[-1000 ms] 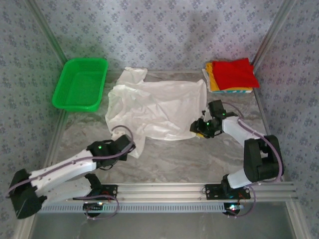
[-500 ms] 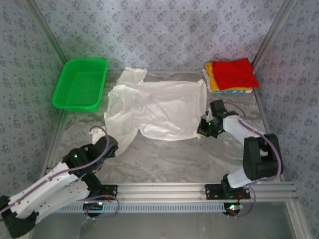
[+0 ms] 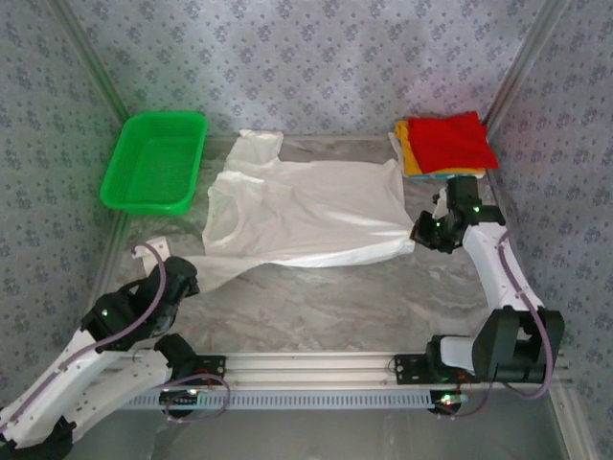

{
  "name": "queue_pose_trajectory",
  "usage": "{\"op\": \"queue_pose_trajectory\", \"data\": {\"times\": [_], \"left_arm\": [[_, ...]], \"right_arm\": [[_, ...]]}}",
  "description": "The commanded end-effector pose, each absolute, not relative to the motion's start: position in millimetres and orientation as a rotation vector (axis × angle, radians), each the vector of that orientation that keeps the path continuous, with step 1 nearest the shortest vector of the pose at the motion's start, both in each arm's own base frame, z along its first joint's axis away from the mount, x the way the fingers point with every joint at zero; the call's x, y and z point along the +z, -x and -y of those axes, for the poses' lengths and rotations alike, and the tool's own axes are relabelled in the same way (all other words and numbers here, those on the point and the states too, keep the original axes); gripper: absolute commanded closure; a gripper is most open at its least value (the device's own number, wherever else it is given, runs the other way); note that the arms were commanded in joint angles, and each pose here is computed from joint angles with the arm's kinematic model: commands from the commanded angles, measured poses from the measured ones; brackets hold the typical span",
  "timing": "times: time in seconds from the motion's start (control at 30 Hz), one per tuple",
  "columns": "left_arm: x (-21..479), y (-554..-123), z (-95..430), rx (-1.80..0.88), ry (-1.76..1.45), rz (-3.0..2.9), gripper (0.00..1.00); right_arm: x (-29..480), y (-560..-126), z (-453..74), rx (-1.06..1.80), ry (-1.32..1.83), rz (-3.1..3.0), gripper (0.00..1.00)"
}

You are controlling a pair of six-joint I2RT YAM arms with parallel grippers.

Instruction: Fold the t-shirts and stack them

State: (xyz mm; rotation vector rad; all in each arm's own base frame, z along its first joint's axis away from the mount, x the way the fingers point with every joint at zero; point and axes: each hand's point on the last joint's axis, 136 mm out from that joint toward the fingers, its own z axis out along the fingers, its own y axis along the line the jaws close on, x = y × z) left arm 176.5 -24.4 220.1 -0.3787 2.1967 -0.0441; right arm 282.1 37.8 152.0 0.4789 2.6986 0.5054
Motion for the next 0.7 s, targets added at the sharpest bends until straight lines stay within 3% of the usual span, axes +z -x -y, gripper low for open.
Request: {"op": "queue_pose_trajectory", "data": {"times": [0.0, 0.23, 0.37, 0.5, 0.67], "left_arm": [[224, -164, 5, -0.003, 0.466, -2.199, 1.0], [216, -162, 15, -0.044, 0.45, -2.252, 1.0], [244, -169, 13, 0.056, 0.321, -2.231, 1.0], [272, -184, 44, -0.031, 0.091, -2.209, 1.0], [257, -201, 74, 0.046, -0.123, -2.303, 1.0]], "right_arm": [[143, -250, -24, 0.477, -0.624, -2.724, 1.0], [105, -226, -30, 0.535, -0.691, -2.798, 1.0], [126, -236, -25, 0.493, -0.637, -2.731, 1.0], [152, -252, -35, 0.566, -0.567, -2.679, 1.0], [126, -255, -42, 0.518, -0.527, -2.715, 1.0]]}}
